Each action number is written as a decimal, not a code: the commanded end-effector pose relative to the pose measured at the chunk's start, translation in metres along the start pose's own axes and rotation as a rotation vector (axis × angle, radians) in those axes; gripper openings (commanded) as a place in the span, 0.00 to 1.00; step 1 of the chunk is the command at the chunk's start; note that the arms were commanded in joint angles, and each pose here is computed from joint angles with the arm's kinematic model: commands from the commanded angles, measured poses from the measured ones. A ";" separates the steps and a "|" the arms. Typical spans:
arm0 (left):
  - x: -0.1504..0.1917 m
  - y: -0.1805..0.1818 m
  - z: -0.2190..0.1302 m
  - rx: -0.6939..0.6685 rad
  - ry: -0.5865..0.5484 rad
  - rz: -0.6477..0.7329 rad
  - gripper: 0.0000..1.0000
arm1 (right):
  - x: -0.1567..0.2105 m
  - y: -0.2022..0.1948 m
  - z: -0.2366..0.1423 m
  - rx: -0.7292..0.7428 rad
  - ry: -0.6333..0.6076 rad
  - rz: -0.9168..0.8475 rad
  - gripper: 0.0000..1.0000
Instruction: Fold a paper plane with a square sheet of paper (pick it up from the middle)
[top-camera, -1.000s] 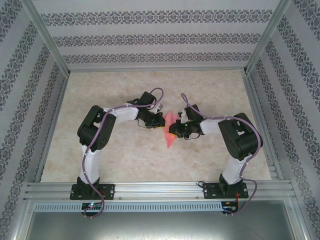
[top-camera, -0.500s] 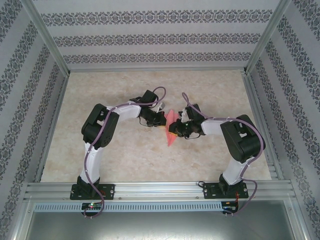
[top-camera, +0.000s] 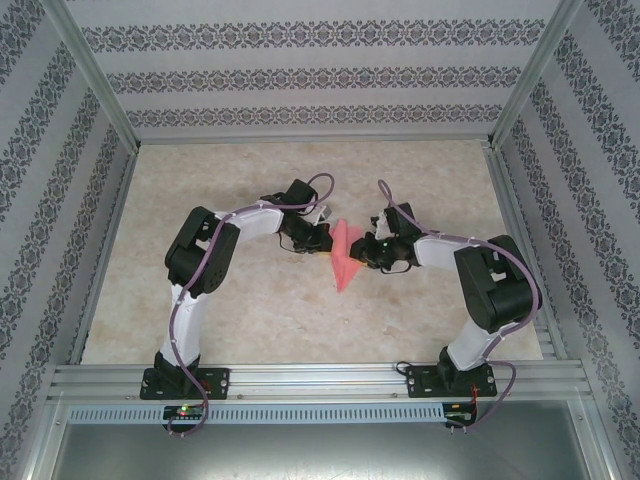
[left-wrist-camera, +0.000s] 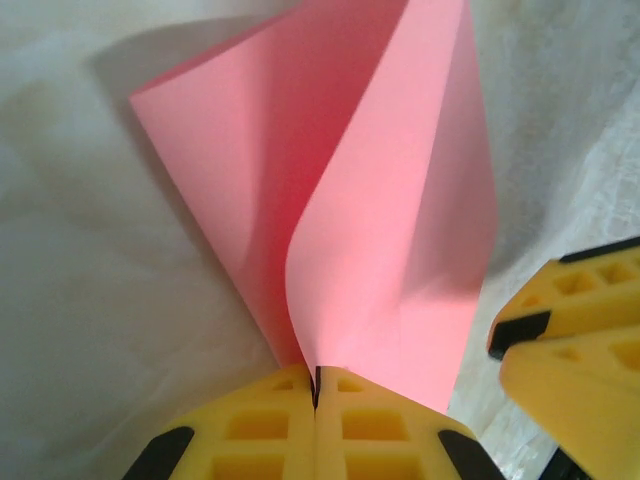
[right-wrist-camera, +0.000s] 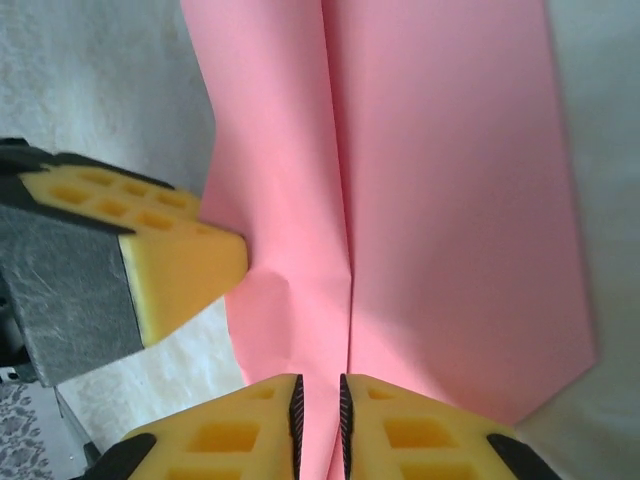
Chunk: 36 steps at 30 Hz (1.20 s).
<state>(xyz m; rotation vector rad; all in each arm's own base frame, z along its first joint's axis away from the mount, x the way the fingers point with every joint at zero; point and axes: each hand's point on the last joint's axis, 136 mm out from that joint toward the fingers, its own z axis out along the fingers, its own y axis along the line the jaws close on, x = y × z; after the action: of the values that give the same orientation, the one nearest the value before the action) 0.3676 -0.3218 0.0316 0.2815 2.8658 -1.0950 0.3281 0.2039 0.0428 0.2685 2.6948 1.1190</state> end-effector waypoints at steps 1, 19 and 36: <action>-0.002 -0.009 -0.002 0.003 0.010 0.051 0.05 | -0.012 -0.009 0.001 0.054 -0.006 -0.034 0.20; -0.003 -0.014 0.006 0.030 0.052 0.074 0.05 | -0.008 -0.042 0.029 0.125 0.081 -0.012 0.13; -0.004 -0.006 0.019 0.026 0.091 0.075 0.05 | -0.010 -0.034 0.026 0.111 0.075 -0.039 0.12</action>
<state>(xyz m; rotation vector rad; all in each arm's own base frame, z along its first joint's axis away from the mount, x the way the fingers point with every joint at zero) 0.3777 -0.3335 0.0306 0.3935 2.8644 -1.1255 0.3521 0.1999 0.0156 0.2025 2.7577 1.0473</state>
